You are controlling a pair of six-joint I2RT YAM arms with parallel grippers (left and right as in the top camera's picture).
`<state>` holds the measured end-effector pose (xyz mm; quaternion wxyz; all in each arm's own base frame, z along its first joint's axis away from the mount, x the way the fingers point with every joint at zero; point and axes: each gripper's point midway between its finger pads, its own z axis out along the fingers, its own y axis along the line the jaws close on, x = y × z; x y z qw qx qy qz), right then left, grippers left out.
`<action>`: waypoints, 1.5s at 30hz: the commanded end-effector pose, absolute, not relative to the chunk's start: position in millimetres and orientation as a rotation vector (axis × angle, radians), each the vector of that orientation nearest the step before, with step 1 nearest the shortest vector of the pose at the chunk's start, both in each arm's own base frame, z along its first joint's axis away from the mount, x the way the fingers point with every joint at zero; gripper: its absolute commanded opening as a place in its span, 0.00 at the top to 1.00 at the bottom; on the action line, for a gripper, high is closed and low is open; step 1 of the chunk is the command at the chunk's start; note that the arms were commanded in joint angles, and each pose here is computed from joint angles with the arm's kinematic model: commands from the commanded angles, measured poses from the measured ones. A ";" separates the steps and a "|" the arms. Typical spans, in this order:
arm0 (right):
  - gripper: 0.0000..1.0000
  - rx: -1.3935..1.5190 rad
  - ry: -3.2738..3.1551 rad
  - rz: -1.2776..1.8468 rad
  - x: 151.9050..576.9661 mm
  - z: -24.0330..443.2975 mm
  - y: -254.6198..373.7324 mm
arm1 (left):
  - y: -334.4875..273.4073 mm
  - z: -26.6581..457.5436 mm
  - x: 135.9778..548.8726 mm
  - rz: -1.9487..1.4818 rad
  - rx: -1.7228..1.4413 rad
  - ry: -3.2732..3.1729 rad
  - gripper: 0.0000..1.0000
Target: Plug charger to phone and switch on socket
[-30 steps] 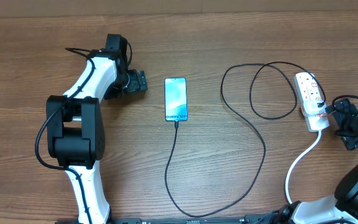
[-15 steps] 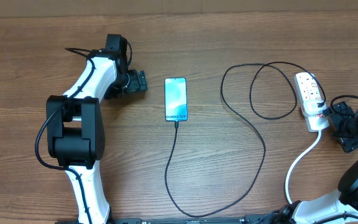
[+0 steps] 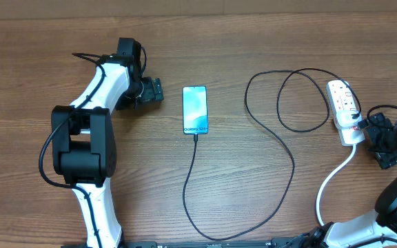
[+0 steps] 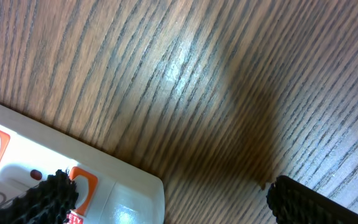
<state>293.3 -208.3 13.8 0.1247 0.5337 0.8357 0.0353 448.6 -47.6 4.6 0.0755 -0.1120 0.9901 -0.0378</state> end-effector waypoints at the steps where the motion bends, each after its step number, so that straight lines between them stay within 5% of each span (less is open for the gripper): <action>1: 0.00 1.555 2.507 0.150 285.2 3.5 -193.7 | -43.3 -37.0 427.1 -0.101 -0.361 3.075 0.01; 45: 0.00 1.526 2.608 0.115 273.2 -17.6 -162.3 | -43.3 -37.0 427.1 -0.101 -0.361 3.075 0.00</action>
